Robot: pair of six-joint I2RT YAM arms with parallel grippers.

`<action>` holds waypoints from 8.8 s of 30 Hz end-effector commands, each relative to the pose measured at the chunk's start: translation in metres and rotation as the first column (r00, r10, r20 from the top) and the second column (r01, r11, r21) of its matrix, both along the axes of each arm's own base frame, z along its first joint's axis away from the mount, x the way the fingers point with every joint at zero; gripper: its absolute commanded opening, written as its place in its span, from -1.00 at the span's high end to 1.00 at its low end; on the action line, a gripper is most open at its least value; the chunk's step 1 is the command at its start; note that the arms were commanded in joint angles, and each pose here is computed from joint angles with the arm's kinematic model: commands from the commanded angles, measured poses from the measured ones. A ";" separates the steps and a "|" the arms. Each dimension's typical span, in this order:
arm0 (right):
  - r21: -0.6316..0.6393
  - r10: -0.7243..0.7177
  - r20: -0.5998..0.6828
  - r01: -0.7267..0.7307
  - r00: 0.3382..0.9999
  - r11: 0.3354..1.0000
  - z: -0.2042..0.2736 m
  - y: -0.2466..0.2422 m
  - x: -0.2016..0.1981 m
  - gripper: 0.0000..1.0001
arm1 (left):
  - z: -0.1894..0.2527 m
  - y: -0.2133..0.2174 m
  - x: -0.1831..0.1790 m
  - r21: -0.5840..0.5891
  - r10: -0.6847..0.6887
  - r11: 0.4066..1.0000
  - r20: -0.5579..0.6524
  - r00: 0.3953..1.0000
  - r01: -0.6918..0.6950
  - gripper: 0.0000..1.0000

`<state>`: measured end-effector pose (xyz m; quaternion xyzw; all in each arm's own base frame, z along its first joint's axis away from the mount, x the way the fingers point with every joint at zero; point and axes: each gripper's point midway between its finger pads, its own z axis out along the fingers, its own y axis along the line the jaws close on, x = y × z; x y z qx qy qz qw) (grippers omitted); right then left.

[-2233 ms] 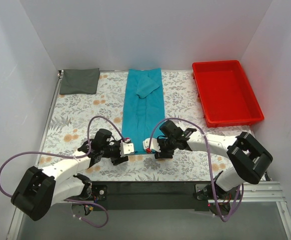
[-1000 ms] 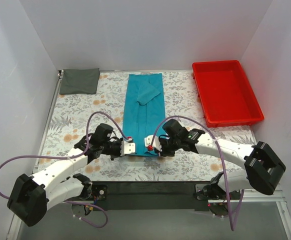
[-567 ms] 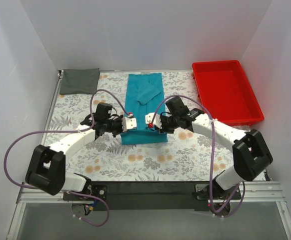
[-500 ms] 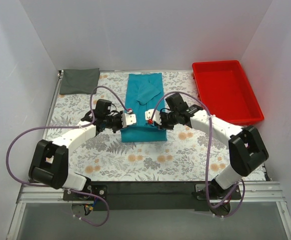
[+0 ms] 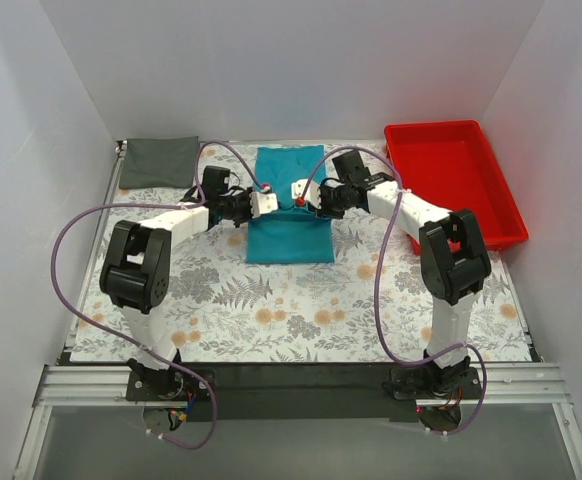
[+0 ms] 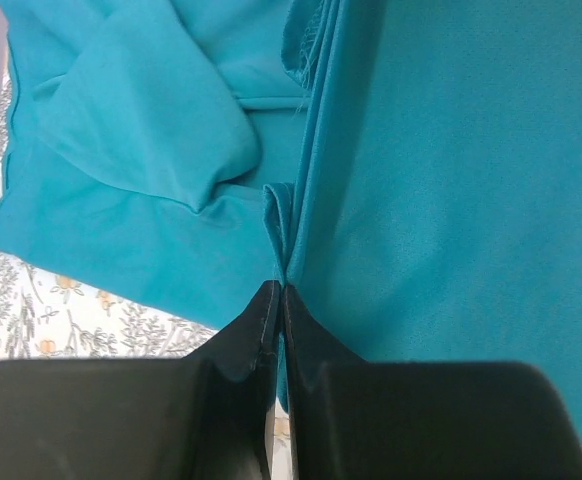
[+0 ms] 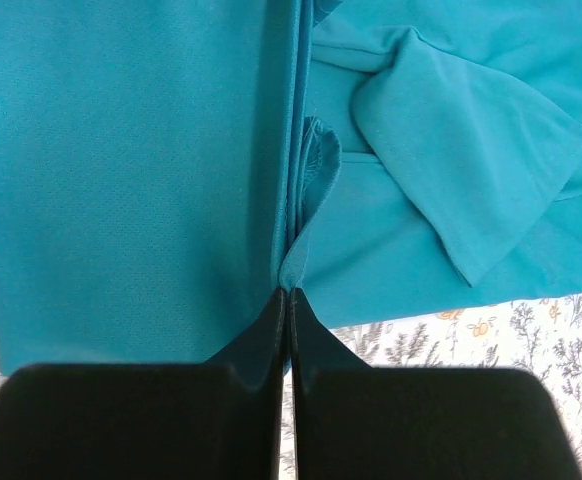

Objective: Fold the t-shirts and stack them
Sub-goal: Fold the tshirt

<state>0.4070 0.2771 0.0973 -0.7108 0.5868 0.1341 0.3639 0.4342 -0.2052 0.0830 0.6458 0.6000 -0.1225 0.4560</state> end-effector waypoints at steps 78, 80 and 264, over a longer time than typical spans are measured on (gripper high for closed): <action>0.007 -0.083 -0.241 0.087 0.967 0.996 -0.029 0.004 -0.053 0.36 | -0.012 0.021 -0.047 -0.112 0.119 0.980 -0.331 0.936 -0.164 0.15; 0.020 -0.099 -0.254 0.108 0.962 0.994 -0.027 0.008 -0.048 0.42 | -0.007 0.016 -0.045 -0.137 0.116 0.975 -0.355 0.927 -0.175 0.19; 0.087 0.016 -0.580 0.042 0.814 0.995 0.081 -0.036 -0.253 0.97 | 0.094 -0.003 -0.286 -0.179 -0.154 0.983 -0.739 0.656 0.029 1.00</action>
